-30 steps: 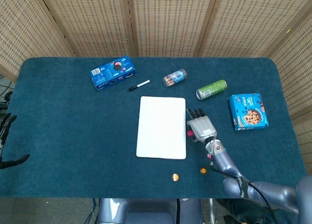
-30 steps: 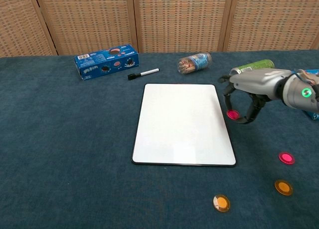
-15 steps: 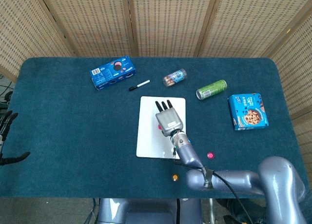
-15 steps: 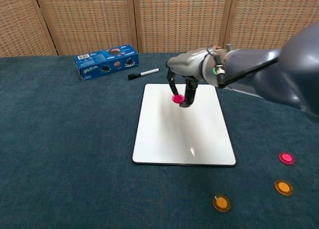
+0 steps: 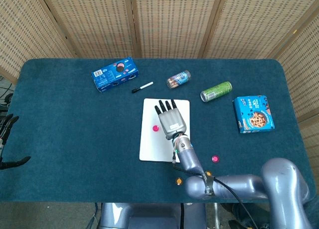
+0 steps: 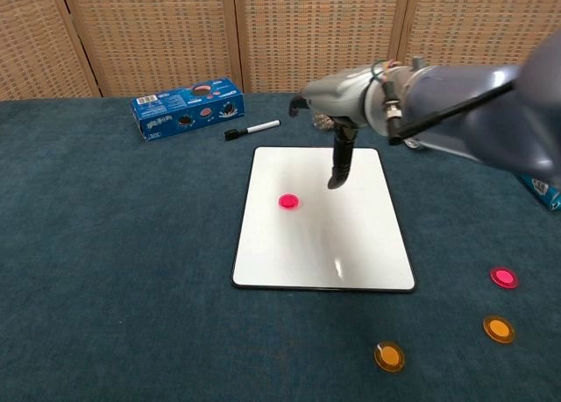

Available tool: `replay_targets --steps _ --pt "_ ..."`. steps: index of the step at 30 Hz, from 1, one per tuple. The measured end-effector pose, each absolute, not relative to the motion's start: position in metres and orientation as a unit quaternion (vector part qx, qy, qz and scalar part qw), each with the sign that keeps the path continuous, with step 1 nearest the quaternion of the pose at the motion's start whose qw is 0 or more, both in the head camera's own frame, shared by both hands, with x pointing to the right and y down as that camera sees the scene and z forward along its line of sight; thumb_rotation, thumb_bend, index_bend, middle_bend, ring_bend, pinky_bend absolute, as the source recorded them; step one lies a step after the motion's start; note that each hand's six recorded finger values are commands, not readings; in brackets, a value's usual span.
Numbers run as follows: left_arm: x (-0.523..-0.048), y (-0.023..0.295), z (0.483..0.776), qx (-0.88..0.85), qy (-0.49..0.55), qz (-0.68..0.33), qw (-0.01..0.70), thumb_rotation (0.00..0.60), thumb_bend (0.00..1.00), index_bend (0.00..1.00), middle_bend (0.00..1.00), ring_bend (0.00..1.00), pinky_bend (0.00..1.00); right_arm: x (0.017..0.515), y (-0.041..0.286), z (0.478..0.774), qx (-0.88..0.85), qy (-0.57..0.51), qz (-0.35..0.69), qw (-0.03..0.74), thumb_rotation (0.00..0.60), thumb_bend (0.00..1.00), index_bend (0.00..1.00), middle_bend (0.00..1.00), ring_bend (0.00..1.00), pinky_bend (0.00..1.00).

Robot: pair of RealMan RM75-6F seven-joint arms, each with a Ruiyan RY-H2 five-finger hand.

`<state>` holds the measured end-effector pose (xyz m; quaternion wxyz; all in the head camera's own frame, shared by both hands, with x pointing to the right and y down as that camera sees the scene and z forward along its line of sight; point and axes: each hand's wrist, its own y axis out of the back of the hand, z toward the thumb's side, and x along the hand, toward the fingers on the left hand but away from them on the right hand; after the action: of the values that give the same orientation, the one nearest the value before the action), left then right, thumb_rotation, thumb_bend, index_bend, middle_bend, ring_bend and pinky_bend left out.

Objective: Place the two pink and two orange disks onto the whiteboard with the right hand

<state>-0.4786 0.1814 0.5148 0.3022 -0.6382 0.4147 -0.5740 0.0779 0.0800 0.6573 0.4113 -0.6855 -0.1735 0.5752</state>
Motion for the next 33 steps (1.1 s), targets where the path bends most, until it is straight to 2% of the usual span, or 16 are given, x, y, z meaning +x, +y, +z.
replay_targets --steps 1,4,8,17,23,33 --pt "-0.478 0.182 0.515 -0.639 0.414 -0.573 0.303 0.6 0.0 0.0 0.0 0.0 0.0 0.085 0.082 0.655 -0.687 -0.175 0.573 0.411 0.6 0.22 0.31 0.0 0.0 0.0" --pt "-0.476 0.184 0.514 -0.641 0.411 -0.571 0.307 0.6 0.0 0.0 0.0 0.0 0.0 0.115 0.088 0.65 -0.687 -0.178 0.57 0.414 0.6 0.27 0.39 0.0 0.0 0.0" --pt "-0.473 0.187 0.513 -0.643 0.408 -0.568 0.311 0.6 0.0 0.0 0.0 0.0 0.0 0.159 0.1 0.646 -0.687 -0.186 0.566 0.415 0.6 0.31 0.41 0.0 0.0 0.0" --pt "-0.469 0.19 0.51 -0.645 0.408 -0.562 0.319 0.6 0.0 0.0 0.0 0.0 0.0 0.255 0.152 0.652 -0.695 -0.195 0.575 0.386 0.6 0.31 0.41 0.0 0.0 0.0" --pt "-0.466 0.194 0.509 -0.646 0.406 -0.56 0.323 0.6 0.0 0.0 0.0 0.0 0.0 0.282 0.175 0.66 -0.694 -0.185 0.58 0.384 0.6 0.31 0.41 0.0 0.0 0.0" --pt "-0.465 0.194 0.51 -0.644 0.405 -0.561 0.325 0.6 0.0 0.0 0.0 0.0 0.0 0.291 0.193 0.672 -0.695 -0.179 0.576 0.391 0.6 0.31 0.41 0.0 0.0 0.0"
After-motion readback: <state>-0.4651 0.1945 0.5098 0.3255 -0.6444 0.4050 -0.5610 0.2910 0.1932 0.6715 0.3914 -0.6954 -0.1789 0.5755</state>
